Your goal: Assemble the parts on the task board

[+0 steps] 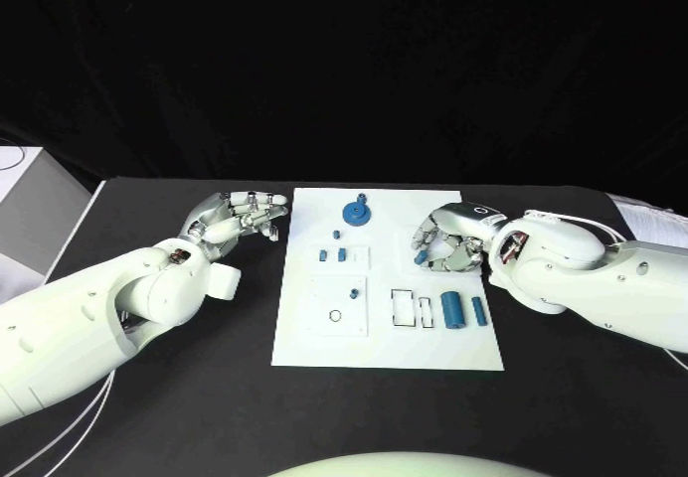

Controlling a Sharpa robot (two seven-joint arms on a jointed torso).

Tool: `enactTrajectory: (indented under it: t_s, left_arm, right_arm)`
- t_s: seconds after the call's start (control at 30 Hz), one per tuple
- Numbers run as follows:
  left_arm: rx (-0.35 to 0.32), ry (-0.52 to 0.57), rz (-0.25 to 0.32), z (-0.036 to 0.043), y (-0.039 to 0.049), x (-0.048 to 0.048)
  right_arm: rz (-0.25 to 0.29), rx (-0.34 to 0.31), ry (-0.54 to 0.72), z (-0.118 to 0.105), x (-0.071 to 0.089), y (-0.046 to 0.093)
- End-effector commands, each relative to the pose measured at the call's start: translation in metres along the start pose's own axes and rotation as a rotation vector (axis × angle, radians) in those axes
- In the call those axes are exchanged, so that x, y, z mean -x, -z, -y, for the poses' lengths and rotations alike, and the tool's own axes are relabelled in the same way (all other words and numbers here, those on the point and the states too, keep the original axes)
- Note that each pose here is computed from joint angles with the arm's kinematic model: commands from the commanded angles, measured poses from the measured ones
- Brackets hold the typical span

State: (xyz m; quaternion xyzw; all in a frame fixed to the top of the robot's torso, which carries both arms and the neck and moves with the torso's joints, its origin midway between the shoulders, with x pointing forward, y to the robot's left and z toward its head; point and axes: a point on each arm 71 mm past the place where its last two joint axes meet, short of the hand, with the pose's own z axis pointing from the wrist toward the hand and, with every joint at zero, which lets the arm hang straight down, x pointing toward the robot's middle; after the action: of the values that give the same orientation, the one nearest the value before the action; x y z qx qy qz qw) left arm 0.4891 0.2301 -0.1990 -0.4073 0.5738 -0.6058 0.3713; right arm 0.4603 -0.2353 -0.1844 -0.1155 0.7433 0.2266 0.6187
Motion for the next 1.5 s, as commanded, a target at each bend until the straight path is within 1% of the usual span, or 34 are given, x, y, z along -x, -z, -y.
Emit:
enactTrajectory:
  t_s: [0.03, 0.13, 0.47, 0.67, 0.93, 1.07, 1.3, 1.5]
  left_arm:
    - [-0.005, 0.009, -0.010, 0.0005, -0.0002, -0.0011]
    - [-0.005, 0.009, -0.010, 0.0005, -0.0003, -0.0011]
    - [-0.004, 0.008, -0.009, 0.0003, -0.0003, -0.0009]
    - [-0.003, 0.008, -0.009, 0.0002, -0.0004, -0.0009]
    - [-0.001, 0.008, -0.008, 0.0001, -0.0002, -0.0006]
    - [0.000, 0.008, -0.009, 0.0001, -0.0001, -0.0005]
    - [0.003, 0.008, -0.009, -0.0002, 0.0000, -0.0004]
    - [0.009, 0.008, -0.009, -0.0008, 0.0000, 0.0004]
  right_arm:
    - [0.011, 0.010, 0.007, -0.0017, 0.0016, -0.0001]
    - [0.016, 0.012, 0.002, -0.0020, 0.0019, 0.0001]
    - [0.003, 0.005, 0.010, -0.0012, 0.0009, 0.0002]
    - [0.017, 0.015, 0.009, -0.0030, 0.0016, 0.0001]
    - [0.019, 0.020, 0.016, -0.0050, 0.0006, -0.0009]
    - [0.038, 0.017, 0.017, -0.0060, 0.0008, -0.0018]
    - [0.070, -0.013, -0.013, -0.0044, 0.0025, -0.0020]
    - [0.073, -0.056, -0.070, 0.0006, 0.0030, -0.0007]
